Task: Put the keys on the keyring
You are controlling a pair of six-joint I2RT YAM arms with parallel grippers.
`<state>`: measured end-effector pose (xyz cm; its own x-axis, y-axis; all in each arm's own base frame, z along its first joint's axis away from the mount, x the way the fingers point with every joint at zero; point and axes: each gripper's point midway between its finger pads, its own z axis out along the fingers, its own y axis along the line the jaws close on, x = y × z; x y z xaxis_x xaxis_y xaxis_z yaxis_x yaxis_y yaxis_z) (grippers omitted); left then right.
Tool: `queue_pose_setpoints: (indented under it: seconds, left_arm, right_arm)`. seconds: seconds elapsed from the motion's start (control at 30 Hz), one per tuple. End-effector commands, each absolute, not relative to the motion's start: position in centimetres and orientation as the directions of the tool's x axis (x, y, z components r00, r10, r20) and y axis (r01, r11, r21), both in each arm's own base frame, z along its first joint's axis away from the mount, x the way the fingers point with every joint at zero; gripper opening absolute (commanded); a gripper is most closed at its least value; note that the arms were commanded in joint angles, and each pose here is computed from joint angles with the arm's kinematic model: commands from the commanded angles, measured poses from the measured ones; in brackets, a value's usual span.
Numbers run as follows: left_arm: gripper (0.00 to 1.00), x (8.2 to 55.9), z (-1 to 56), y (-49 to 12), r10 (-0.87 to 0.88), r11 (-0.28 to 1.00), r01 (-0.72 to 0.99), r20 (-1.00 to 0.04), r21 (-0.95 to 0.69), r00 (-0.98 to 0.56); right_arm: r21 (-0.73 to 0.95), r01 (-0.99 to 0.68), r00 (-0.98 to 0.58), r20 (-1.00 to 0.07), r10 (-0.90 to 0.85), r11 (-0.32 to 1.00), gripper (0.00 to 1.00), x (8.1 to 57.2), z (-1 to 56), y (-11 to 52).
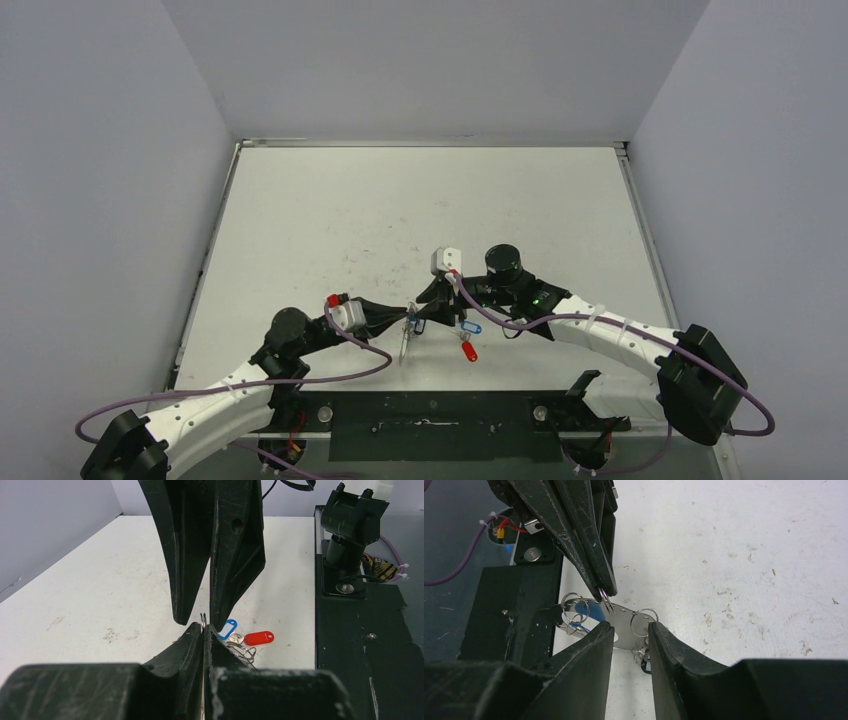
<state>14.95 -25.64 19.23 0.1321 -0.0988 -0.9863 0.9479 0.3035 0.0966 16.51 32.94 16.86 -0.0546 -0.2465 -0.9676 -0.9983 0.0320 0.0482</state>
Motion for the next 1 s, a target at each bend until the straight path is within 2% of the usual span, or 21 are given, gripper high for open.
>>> queue_pose_setpoints:
  seconds: [0.0,0.47,0.67,0.8,0.97]
  left_arm:
    - [0.00,15.2,22.0,-25.5,-0.171,0.326,0.935,-0.964,0.140,0.204]
    - [0.00,15.2,22.0,-25.6,-0.167,0.324,0.936,-0.965,0.139,0.202]
    - [0.00,15.2,21.9,-25.6,-0.165,0.322,0.937,-0.966,0.136,0.198]
    - [0.00,15.2,21.9,-25.6,-0.166,0.323,0.937,-0.966,0.137,0.198]
    - [0.00,15.2,21.9,-25.5,-0.166,0.325,0.936,-0.967,0.134,0.196]
  right_arm:
    - [-0.011,-1.000,0.010,-0.978,-0.207,0.002,0.33,16.1,18.3,33.2]
    - [-0.003,-0.998,0.012,-0.989,-0.148,-0.060,0.25,15.3,20.0,34.7]
    - [-0.005,-0.998,0.013,-0.992,-0.128,-0.060,0.14,15.2,20.7,35.1]
    - [-0.006,-0.999,0.013,-0.991,-0.131,-0.052,0.00,15.4,20.8,35.1]
    - [-0.004,-0.999,0.012,-0.986,-0.167,-0.051,0.00,15.5,20.4,35.0]
